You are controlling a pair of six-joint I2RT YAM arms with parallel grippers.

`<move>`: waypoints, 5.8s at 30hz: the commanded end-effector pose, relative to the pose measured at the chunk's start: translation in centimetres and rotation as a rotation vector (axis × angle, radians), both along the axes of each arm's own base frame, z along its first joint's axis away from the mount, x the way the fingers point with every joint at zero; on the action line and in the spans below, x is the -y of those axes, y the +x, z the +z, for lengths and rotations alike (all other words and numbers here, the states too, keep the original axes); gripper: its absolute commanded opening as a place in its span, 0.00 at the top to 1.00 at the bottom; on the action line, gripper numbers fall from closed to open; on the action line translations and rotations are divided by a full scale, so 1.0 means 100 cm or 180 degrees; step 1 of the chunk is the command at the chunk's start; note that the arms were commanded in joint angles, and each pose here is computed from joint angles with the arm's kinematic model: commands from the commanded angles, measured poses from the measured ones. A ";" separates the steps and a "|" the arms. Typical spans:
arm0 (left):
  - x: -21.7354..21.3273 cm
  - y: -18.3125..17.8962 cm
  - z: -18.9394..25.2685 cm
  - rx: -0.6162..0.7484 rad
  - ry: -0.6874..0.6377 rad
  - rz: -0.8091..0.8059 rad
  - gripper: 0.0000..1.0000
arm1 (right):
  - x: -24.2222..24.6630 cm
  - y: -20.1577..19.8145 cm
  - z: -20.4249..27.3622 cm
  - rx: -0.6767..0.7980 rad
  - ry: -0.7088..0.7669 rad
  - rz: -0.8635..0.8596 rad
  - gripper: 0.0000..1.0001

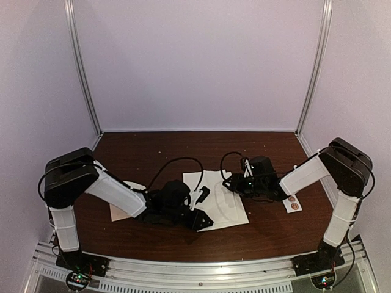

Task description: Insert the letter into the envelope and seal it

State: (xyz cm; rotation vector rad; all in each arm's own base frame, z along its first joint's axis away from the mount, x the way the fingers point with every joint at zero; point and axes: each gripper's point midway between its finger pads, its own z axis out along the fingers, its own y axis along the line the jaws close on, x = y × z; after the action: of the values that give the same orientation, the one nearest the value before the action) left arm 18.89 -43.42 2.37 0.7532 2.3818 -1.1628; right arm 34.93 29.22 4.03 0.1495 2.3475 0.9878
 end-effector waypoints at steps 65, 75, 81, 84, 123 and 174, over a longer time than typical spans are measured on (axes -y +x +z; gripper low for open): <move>-0.056 0.099 -0.016 0.0244 0.0488 0.0880 0.80 | -0.021 -0.024 0.054 0.0026 0.0669 0.0326 0.63; -0.056 0.100 -0.015 0.0250 0.0489 0.0887 0.80 | -0.019 -0.029 0.057 0.0010 0.0772 0.0295 0.70; -0.057 0.100 -0.015 0.0248 0.0500 0.0891 0.80 | -0.021 -0.033 0.060 0.0002 0.0884 0.0330 0.79; -0.056 0.100 -0.015 0.0249 0.0496 0.0894 0.80 | -0.024 -0.036 0.068 0.0029 0.1001 0.0364 0.79; -0.049 0.096 0.001 0.0328 0.0305 0.0729 0.80 | -0.036 -0.013 0.031 -0.0039 0.0544 0.0192 0.59; -0.047 0.062 0.282 0.2676 -0.0411 -0.0652 0.07 | -0.074 -0.089 0.266 0.1397 0.0759 0.1745 1.00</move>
State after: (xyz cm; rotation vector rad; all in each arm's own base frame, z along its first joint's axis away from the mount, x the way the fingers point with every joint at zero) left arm 25.90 -37.27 30.62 1.1143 1.6177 -0.8061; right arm 27.82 34.75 27.27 -0.4757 2.0061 1.2652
